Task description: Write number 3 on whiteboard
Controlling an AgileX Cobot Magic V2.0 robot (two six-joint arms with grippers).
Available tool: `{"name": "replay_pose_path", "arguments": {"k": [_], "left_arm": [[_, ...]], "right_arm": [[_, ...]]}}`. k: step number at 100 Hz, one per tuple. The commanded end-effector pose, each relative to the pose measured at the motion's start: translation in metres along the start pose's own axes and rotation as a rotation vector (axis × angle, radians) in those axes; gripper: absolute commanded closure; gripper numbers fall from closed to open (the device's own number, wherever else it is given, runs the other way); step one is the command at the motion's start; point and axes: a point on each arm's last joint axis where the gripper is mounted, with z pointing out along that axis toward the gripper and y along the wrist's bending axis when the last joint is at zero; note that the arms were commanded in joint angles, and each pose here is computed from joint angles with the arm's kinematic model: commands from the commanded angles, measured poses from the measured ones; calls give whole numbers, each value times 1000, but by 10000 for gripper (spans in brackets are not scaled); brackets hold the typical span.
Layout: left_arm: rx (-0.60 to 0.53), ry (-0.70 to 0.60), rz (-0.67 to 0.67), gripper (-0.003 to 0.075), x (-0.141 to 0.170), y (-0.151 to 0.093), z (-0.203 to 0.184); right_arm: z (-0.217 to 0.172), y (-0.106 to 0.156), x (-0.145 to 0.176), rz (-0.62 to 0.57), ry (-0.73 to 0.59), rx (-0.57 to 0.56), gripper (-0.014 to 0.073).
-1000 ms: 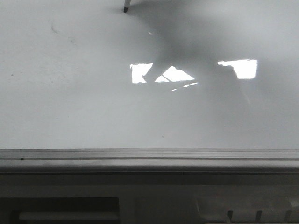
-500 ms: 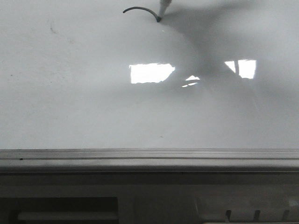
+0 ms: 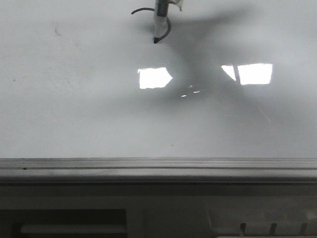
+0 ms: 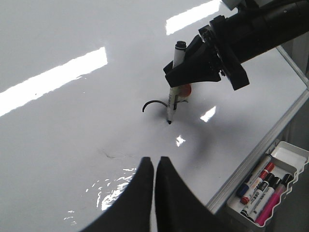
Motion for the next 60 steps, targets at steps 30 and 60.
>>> {"name": "replay_pose_path", "arguments": {"k": [30,60], "left_arm": [[-9,-99,-23,741,-14,2,-1],[-12,-110,-24,741,-15,2,0]], "right_arm": [[-25,-9,10,34,4,25,654],[26,35,26,24,54,-40,655]]}}
